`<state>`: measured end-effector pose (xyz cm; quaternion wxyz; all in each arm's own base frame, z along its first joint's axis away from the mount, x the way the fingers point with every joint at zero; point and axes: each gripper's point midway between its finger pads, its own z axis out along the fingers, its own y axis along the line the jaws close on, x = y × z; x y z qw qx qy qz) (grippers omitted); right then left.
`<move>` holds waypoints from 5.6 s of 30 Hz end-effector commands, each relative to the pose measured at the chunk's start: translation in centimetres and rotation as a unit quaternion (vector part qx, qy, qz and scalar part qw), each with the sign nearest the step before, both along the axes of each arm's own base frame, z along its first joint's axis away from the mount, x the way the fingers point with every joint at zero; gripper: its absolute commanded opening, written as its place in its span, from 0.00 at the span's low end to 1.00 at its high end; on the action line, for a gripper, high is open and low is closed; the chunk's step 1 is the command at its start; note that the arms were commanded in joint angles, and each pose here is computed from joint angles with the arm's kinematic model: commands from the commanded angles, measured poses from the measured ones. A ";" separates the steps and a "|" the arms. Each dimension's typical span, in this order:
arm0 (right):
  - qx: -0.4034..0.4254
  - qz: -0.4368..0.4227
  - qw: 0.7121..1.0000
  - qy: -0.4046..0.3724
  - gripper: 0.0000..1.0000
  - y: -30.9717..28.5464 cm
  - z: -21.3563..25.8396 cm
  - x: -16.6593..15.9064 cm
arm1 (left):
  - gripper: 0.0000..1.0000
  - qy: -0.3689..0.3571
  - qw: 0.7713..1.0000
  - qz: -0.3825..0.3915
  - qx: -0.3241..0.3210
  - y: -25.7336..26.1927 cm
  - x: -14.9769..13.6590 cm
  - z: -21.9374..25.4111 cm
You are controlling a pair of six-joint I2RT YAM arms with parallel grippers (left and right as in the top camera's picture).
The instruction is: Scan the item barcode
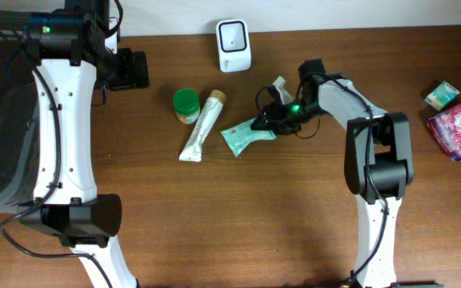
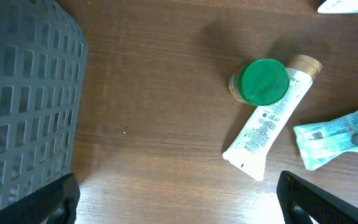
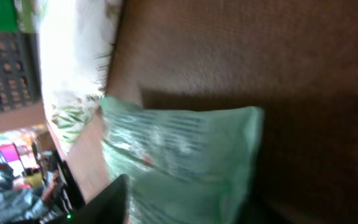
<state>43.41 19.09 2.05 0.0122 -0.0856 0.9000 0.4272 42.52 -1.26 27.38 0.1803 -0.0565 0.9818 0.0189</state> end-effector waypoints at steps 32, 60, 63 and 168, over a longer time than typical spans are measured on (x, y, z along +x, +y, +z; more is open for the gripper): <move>0.048 -0.077 0.977 -0.195 0.04 -3.2 21.7 6.1 | 0.99 0.002 1.000 0.004 0.001 0.0 0.0 -0.2; 0.058 -0.057 0.978 -0.192 0.04 -0.9 21.8 5.4 | 0.99 0.003 1.000 0.005 0.001 0.0 0.0 -0.2; 0.058 -0.056 0.978 -0.191 0.04 -0.8 21.7 5.4 | 0.99 0.002 1.000 0.004 0.001 0.0 0.0 -0.2; -0.372 -0.145 0.916 -0.036 0.68 3.8 0.5 -2.1 | 0.99 0.002 1.000 0.004 0.001 0.0 0.0 -0.2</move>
